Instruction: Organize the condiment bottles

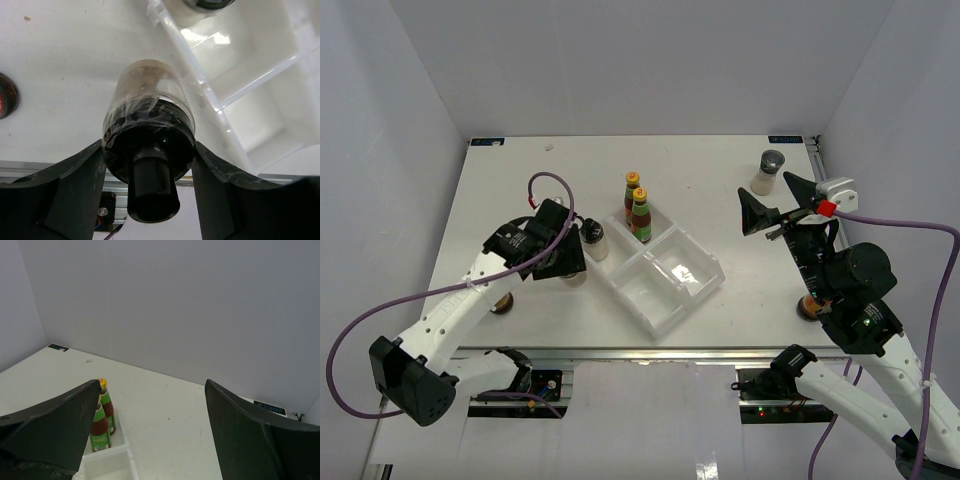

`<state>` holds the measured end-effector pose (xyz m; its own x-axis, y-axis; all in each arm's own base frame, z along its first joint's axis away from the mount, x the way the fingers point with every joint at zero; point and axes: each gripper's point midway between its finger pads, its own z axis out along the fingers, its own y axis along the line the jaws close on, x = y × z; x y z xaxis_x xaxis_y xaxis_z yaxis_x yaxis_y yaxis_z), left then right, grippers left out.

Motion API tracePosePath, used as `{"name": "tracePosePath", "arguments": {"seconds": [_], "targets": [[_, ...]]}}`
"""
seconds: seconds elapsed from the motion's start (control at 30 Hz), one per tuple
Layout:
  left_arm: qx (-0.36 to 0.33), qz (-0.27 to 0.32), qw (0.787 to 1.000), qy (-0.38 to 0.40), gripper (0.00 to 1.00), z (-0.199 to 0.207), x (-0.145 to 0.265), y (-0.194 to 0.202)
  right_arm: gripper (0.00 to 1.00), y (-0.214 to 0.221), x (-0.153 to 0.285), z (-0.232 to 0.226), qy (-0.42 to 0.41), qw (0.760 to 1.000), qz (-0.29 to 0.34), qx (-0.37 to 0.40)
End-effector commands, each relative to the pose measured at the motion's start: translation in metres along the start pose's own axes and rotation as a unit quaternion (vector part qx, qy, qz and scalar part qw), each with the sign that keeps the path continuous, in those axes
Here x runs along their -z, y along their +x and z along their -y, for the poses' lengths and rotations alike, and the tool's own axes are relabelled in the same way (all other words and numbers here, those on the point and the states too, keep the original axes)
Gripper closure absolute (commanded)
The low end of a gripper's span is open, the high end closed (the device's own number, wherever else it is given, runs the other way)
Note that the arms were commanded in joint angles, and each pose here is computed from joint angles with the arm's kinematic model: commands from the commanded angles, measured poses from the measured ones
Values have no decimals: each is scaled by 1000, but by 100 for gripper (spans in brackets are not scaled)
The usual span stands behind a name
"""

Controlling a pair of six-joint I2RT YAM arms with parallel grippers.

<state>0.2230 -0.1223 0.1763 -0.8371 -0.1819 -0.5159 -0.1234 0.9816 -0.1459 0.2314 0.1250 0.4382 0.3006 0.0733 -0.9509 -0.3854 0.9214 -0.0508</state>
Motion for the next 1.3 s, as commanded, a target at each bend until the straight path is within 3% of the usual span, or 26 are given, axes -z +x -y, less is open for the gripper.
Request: {"name": "tracePosePath", "arguments": {"seconds": [0.0, 0.4, 0.67, 1.27], "targets": [[-6, 32, 999, 23, 100, 13, 20, -25, 9, -14, 2, 6, 12, 1000, 22, 0], [-44, 37, 997, 60, 100, 64, -5, -66, 9, -17, 5, 12, 22, 999, 22, 7], [-64, 19, 995, 70, 100, 88, -33, -72, 9, -18, 6, 16, 33, 999, 22, 14], [-67, 23, 995, 73, 100, 91, -33, -65, 9, -11, 5, 15, 34, 999, 19, 18]]}}
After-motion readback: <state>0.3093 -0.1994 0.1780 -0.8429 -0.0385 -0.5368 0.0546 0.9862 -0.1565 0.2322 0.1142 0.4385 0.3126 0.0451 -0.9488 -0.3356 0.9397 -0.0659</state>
